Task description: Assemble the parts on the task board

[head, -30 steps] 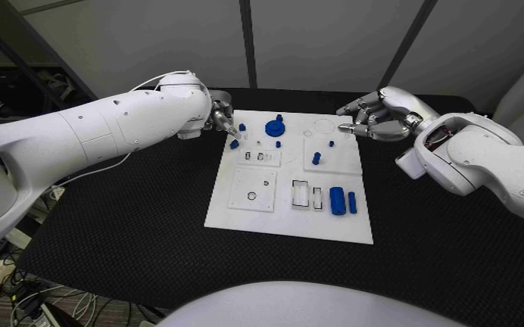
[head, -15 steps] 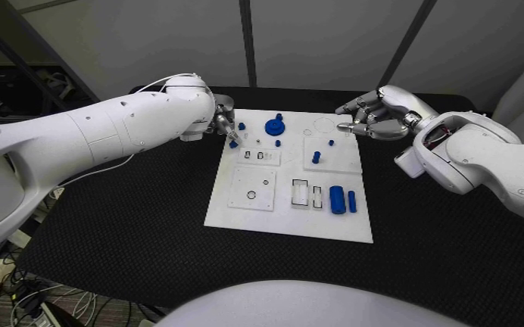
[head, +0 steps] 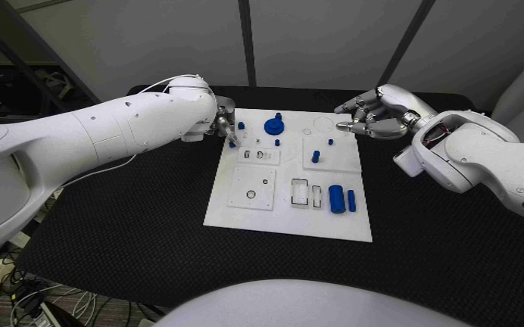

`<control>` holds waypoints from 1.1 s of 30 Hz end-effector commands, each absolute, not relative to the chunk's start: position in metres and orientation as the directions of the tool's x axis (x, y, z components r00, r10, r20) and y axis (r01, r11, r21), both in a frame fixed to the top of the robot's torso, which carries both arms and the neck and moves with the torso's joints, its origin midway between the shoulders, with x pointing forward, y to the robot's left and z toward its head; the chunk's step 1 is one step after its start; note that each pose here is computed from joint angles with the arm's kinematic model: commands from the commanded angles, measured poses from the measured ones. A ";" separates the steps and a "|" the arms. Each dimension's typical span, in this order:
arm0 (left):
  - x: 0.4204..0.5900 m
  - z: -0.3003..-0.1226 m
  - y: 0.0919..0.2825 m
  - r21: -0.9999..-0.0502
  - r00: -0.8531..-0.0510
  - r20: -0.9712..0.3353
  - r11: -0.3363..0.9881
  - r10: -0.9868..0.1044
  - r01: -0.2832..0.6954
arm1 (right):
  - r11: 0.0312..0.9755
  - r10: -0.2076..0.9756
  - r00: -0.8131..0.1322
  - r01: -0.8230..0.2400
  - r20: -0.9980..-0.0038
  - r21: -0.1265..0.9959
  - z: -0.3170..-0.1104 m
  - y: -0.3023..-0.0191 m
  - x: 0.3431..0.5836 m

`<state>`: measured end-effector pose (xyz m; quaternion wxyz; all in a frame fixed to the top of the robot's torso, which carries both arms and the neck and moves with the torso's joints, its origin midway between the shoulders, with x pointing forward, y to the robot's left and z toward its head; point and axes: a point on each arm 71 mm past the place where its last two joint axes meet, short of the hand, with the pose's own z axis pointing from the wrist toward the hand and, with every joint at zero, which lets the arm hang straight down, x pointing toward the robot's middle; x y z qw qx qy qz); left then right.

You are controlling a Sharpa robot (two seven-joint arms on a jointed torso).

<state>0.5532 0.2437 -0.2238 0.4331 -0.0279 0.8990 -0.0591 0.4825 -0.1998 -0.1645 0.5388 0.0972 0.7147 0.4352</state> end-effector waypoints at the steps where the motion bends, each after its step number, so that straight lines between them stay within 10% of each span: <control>1: 0.554 -0.224 0.242 -0.121 -0.632 -0.770 0.993 -0.088 0.009 | 0.598 0.606 -0.403 -0.340 -0.686 0.726 -0.163 -0.198 0.482; 33: 0.550 -0.220 0.237 -0.253 -0.560 -0.814 0.963 -0.156 0.099 | 0.597 0.608 -0.399 -0.341 -0.687 0.726 -0.162 -0.199 0.481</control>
